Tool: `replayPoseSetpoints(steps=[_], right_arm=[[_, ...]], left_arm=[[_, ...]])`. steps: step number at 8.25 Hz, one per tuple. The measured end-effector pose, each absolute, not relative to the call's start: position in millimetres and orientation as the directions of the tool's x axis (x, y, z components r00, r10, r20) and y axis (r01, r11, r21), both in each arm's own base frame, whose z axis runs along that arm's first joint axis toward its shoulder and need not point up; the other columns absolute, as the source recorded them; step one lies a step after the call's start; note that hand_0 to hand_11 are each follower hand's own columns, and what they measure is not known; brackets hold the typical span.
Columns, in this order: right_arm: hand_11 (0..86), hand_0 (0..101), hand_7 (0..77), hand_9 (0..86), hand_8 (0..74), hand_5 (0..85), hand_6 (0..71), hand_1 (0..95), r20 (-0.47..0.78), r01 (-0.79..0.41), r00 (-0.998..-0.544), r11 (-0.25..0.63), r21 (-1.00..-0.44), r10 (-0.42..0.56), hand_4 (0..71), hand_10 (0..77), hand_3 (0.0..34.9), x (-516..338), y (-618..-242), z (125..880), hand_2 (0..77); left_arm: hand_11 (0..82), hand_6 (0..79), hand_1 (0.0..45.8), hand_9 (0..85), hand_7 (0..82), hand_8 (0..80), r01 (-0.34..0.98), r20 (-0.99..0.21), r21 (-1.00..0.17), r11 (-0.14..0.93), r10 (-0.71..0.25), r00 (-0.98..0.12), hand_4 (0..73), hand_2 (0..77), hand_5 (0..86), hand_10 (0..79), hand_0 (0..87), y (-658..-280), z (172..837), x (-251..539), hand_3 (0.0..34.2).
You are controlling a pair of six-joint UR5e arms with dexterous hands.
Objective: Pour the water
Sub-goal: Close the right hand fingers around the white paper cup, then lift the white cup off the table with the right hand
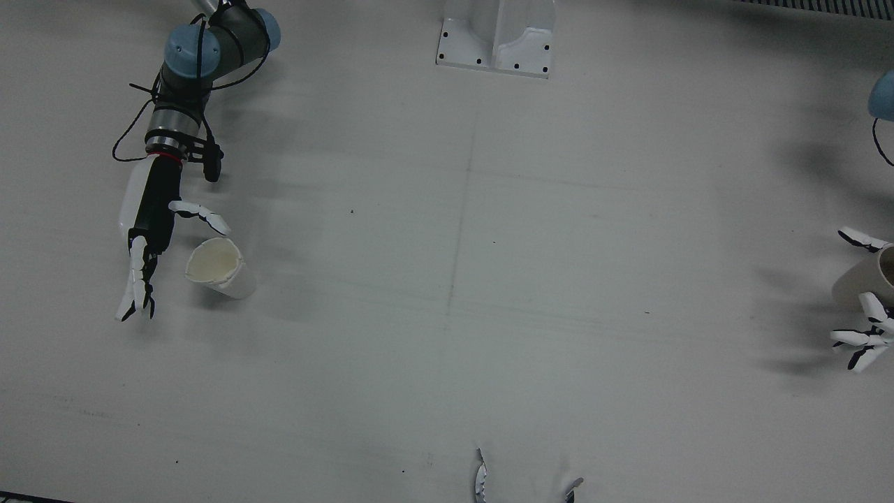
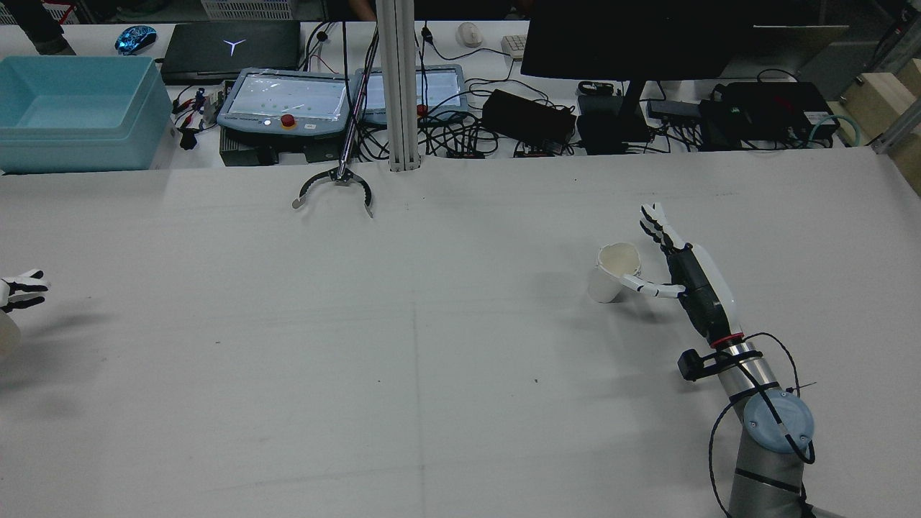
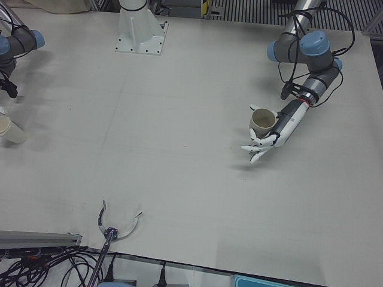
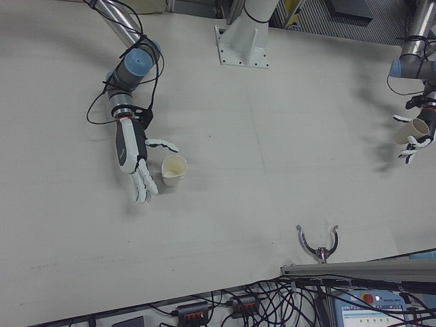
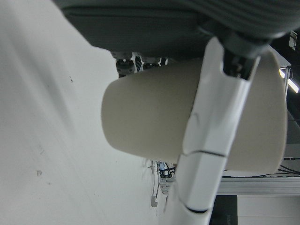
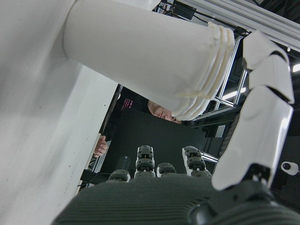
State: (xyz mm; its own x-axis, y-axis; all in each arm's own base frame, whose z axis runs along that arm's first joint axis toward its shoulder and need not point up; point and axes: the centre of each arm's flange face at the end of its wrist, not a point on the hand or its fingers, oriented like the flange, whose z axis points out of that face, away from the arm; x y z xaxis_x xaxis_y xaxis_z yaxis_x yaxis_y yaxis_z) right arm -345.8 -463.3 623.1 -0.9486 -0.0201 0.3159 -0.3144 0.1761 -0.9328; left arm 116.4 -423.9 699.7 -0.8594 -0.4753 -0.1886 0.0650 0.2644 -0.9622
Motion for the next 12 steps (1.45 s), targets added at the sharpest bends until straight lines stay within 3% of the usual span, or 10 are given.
replayPoseSetpoints(steps=[5,9,10,12], right_arm=[[0.5,48,1.1,11.4,9.8,7.1,4.9,18.0,0.341,-0.337,-0.940,0.184,-0.923,-0.014,0.5,0.5,3.2,-357.5,-460.8,618.4,20.2],[0.5,48,1.1,12.0,11.5,7.6,8.2,18.5,0.297,-0.296,-0.955,0.205,-0.933,-0.025,0.5,0.5,2.7,-366.8,-466.9,617.9,21.8],[0.5,48,1.1,12.0,11.5,8.7,10.4,18.5,0.285,-0.284,-0.958,0.213,-0.935,-0.028,0.5,0.5,5.9,-373.0,-470.4,613.0,21.8],[0.5,48,4.9,12.0,12.5,8.7,12.5,18.5,0.274,-0.273,-0.961,0.217,-0.937,-0.026,0.5,0.5,5.9,-380.8,-474.7,611.0,21.8]], left_arm=[[18.0,27.8,20.7,4.9,21.8,11.5,0.070,-0.192,-0.963,0.262,-0.476,-0.859,37.6,2.2,52.9,10.9,80.2,-423.2,705.6,116.2,0.1],[18.0,28.9,21.3,4.9,21.8,11.5,0.073,-0.193,-0.963,0.258,-0.477,-0.857,37.6,2.2,52.9,10.9,80.2,-422.7,712.4,116.3,0.1],[18.0,28.9,21.3,4.9,21.8,11.5,0.073,-0.193,-0.963,0.259,-0.477,-0.857,37.6,2.2,52.9,10.9,80.2,-423.0,712.4,116.5,0.1],[18.0,28.9,22.4,4.9,21.8,11.5,0.074,-0.194,-0.963,0.259,-0.477,-0.857,37.6,2.2,52.4,10.9,80.3,-423.2,712.6,116.7,0.1]])
